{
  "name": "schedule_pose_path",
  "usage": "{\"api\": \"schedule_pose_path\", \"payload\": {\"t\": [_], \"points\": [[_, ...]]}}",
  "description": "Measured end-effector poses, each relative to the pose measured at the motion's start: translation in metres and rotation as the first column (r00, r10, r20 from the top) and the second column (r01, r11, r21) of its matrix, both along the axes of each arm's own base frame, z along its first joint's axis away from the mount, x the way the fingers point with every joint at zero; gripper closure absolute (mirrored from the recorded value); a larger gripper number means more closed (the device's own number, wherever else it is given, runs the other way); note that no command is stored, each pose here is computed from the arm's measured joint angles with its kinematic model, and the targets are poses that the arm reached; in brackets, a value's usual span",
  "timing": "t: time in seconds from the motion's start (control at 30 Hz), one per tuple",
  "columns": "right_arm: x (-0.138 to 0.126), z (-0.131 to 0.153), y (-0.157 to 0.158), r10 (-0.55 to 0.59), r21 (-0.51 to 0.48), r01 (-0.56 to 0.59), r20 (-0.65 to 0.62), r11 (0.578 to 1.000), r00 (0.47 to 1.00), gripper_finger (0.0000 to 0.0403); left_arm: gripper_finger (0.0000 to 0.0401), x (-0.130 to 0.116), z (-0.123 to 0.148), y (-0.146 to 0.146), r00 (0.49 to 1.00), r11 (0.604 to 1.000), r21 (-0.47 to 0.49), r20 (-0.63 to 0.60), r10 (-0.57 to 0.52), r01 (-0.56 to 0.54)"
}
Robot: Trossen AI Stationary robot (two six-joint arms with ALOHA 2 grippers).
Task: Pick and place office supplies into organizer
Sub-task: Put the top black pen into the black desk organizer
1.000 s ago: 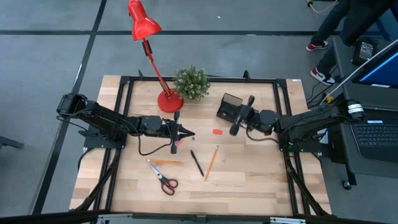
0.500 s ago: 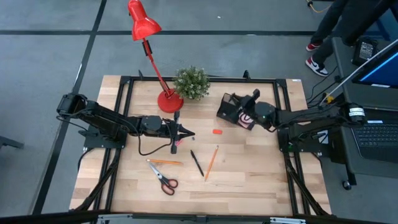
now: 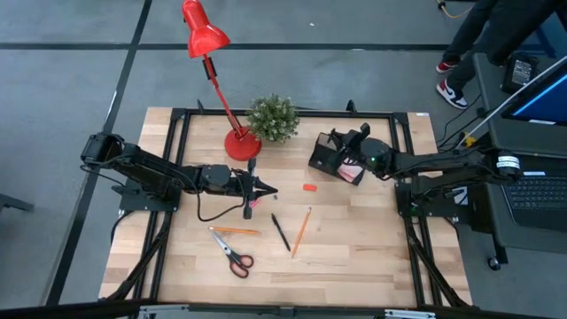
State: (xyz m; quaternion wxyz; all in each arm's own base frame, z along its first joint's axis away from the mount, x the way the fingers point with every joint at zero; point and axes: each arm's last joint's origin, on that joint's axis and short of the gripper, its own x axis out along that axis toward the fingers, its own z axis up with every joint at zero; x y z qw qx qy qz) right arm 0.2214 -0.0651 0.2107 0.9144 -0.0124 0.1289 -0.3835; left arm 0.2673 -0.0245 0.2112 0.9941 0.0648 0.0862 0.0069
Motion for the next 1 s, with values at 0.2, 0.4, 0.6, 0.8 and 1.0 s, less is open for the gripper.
{"api": "schedule_pose_path", "payload": {"t": [0.2,0.4,0.6,0.8,1.0], "points": [[0.007,-0.014,-0.002,-0.004,0.03,0.006,-0.045,1.0,0.999,0.0378,0.0398,0.0,0.0,0.0,1.0,1.0,0.0,-0.001,0.0,0.0],[0.012,-0.028,-0.007,-0.025,0.055,0.03,-0.083,0.998,0.996,0.0378,0.04,0.0,0.0,0.0,1.0,1.0,0.0,-0.001,0.0,0.0],[0.017,-0.036,-0.011,-0.019,0.064,0.024,-0.082,0.998,0.996,0.0378,0.0399,0.0,0.0,0.0,1.0,1.0,0.0,-0.004,0.0,0.0],[0.019,-0.037,-0.013,-0.005,0.07,0.01,-0.071,0.998,0.997,0.0378,0.0398,0.0,0.0,0.0,1.0,1.0,0.0,-0.004,0.0,0.0],[0.017,-0.039,-0.015,-0.016,0.076,0.023,-0.087,0.997,0.996,0.0378,0.04,0.0,0.0,0.0,1.0,1.0,-0.002,-0.004,0.0,0.0]]}}
